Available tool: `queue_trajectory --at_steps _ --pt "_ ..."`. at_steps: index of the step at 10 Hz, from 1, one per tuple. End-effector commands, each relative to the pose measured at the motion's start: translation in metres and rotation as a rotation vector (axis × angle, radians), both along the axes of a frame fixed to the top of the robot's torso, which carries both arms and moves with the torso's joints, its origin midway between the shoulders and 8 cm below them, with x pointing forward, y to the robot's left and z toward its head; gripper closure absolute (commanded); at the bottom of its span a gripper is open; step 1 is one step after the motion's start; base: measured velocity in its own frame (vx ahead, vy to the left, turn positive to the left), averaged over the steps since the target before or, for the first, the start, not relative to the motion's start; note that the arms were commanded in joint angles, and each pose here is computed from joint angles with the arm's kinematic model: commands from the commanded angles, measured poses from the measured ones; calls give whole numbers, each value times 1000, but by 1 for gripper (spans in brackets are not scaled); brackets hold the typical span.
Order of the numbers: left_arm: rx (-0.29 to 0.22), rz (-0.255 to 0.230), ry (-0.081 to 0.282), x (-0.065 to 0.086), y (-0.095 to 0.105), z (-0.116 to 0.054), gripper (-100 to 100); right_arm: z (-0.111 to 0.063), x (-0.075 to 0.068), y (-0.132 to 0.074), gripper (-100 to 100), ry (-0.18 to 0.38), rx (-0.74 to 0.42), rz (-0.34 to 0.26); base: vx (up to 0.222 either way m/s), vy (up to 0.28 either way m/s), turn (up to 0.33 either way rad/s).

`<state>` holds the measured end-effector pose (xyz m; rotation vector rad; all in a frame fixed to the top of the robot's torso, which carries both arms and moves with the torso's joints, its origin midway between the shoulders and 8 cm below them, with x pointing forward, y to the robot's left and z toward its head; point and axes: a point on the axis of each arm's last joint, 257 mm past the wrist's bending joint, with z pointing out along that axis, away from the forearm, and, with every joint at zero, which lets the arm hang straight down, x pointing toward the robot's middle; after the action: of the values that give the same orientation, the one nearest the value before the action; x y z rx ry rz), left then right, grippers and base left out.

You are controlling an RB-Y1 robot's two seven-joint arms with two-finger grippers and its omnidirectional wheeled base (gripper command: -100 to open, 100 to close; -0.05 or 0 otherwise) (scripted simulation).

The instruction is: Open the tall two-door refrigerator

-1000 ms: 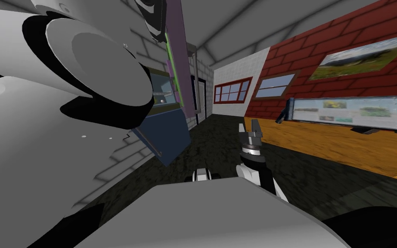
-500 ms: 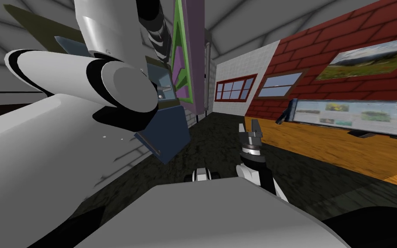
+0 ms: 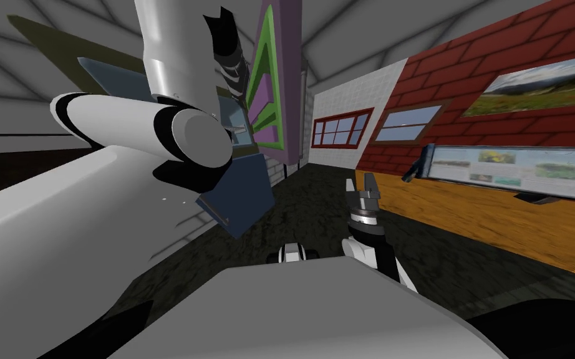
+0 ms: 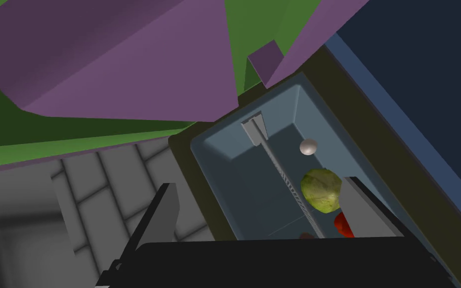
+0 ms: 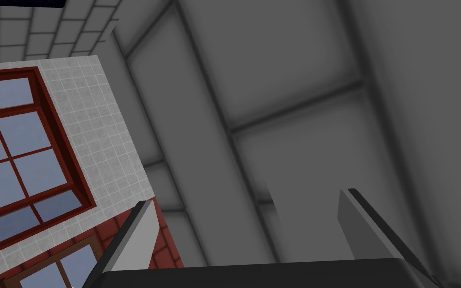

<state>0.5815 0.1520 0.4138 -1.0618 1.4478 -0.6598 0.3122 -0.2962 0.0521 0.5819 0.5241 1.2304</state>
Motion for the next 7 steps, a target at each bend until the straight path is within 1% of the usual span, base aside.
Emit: queue_trajectory --at_steps 1,2,4,5,7 --pt "4 33 -38 -5 6 15 -100 0 0 0 0 0 0 0 82 -202 49" --pt "4 49 -49 -8 10 21 -100 0 0 0 0 0 0 0 66 -242 53" --pt "4 103 -41 -5 28 15 -100 0 0 0 0 0 0 0 60 -234 75" --pt "2 124 -42 -8 35 16 -100 0 0 0 0 0 0 0 64 -201 52" --pt "-6 161 -55 -19 46 26 -100 0 0 0 0 0 0 0 70 -192 55"
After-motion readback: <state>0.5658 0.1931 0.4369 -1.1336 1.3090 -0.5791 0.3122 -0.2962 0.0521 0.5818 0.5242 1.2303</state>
